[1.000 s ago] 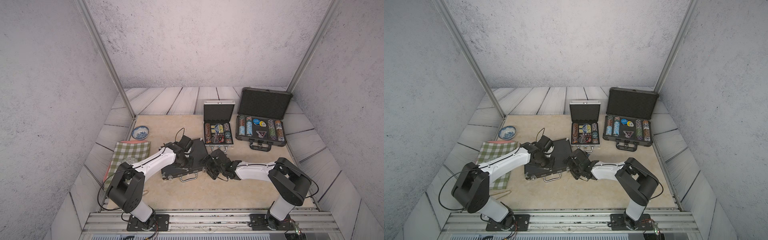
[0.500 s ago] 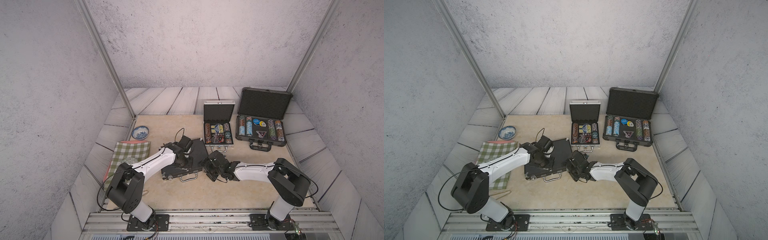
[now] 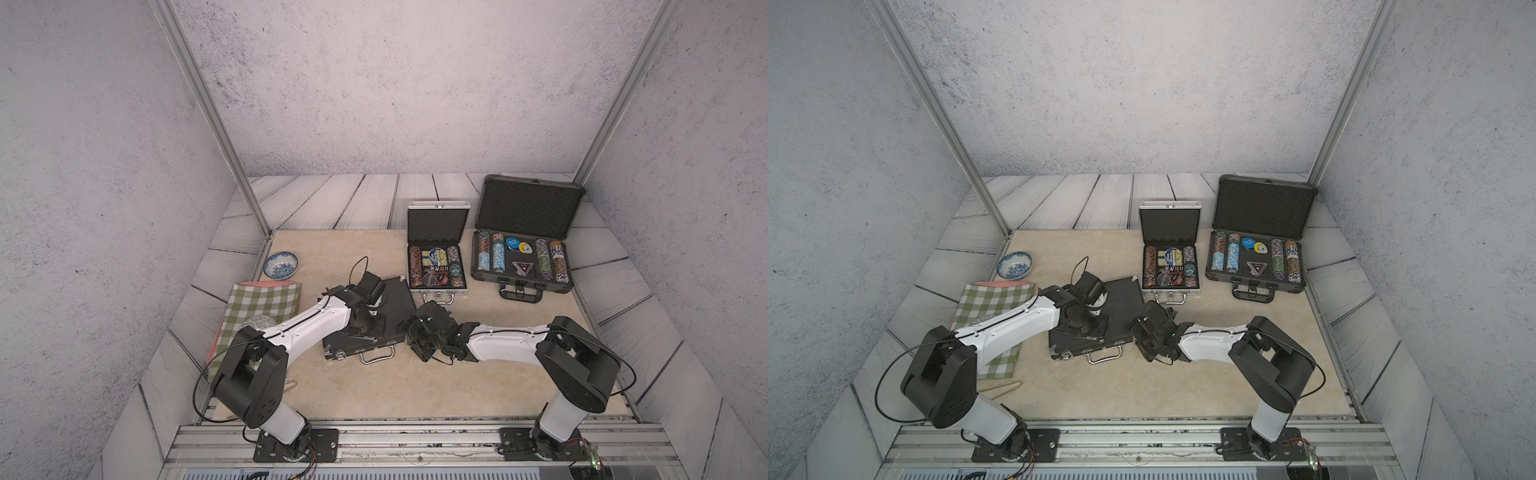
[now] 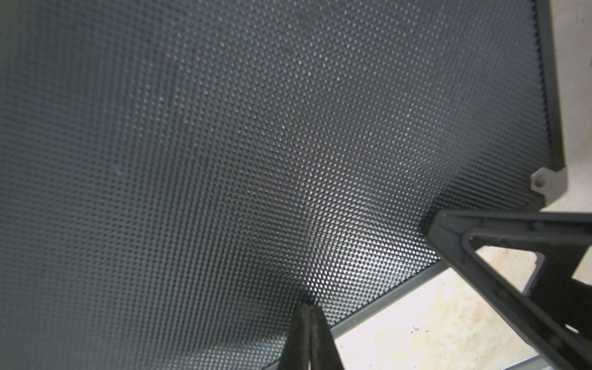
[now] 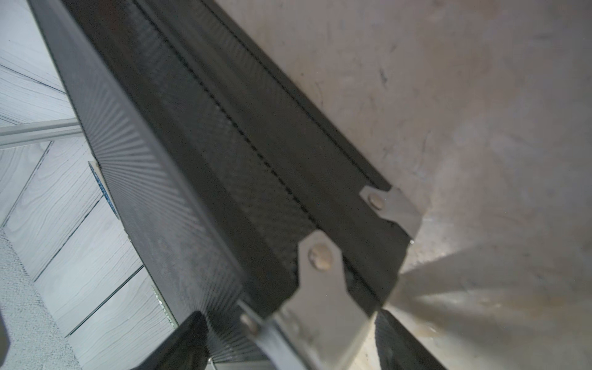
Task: Close the poker set cases
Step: Fasten the fastener on the poker set case.
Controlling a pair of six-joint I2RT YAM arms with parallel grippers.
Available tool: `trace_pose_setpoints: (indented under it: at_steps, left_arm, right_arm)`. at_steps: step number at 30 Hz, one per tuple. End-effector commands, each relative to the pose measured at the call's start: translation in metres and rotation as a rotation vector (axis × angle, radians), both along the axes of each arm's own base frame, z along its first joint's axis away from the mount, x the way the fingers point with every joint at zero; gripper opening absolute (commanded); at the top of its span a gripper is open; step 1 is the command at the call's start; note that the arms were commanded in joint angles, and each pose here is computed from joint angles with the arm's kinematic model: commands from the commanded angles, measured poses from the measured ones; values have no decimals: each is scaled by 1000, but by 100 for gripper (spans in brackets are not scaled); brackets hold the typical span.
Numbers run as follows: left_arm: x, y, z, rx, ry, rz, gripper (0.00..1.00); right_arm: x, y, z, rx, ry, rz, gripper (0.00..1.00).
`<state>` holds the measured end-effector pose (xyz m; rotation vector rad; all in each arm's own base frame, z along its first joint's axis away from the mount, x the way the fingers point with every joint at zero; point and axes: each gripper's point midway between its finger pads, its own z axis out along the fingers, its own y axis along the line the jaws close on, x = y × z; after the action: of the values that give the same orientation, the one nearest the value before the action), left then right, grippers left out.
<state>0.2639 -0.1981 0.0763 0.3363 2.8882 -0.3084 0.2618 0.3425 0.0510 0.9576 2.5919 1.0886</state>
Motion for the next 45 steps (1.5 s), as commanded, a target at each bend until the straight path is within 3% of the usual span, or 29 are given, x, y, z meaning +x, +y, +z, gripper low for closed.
trace_pose_setpoints:
  at_steps: [1, 20, 27, 31, 45]
  left_arm:
    - [-15, 17, -12, 65, 59, 5, 6]
    - [-19, 18, -12, 54, 60, 3, 5]
    - [-17, 16, -10, 54, 58, 0, 5]
    - [-16, 16, -9, 52, 56, -1, 5]
    - [-18, 17, -11, 56, 62, -2, 5]
  right_arm:
    - [9, 7, -7, 7, 3, -38, 82]
    - [0, -8, -47, -48, 22, -36, 66]
    - [-6, -22, -37, -98, -12, -4, 81]
    - [-1, -27, -37, -114, -38, -5, 82]
    - [7, -30, -69, -131, -75, 43, 68]
